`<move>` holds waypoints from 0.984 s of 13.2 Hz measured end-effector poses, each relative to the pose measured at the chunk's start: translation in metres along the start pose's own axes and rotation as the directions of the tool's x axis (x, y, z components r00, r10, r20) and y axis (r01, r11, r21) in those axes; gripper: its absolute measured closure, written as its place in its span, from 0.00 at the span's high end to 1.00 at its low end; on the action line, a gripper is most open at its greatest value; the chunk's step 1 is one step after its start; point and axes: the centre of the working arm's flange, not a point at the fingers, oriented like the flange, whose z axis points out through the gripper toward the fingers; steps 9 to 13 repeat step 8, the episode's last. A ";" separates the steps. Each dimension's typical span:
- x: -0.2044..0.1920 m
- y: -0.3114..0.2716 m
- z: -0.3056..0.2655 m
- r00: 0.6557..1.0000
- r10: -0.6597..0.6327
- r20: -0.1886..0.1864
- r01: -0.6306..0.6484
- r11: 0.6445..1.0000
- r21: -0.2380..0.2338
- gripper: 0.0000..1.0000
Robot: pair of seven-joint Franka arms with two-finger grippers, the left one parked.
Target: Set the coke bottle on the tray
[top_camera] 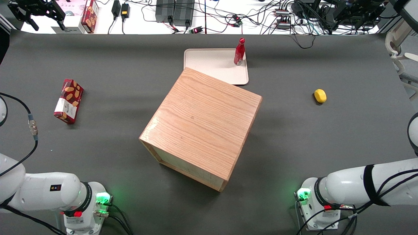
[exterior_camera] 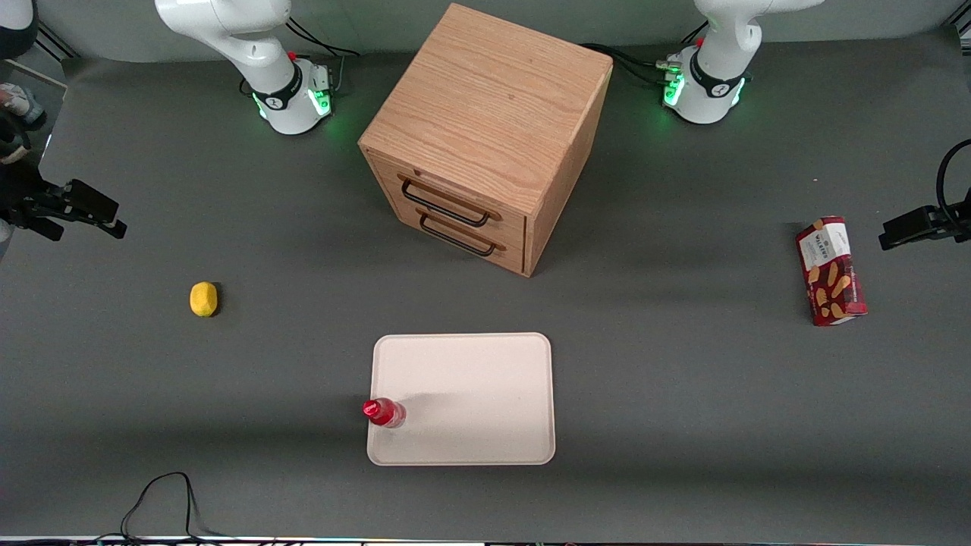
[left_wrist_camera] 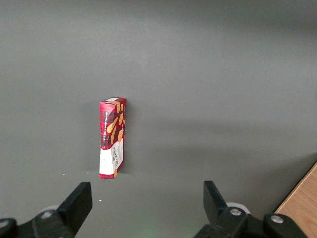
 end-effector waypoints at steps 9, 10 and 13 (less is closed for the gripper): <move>0.001 0.004 0.000 1.000 0.000 0.014 0.000 1.000 -0.002 1.00; 0.001 0.004 0.000 1.000 0.000 0.014 0.000 1.000 -0.002 1.00; 0.001 0.004 0.000 1.000 0.000 0.014 0.000 1.000 -0.002 1.00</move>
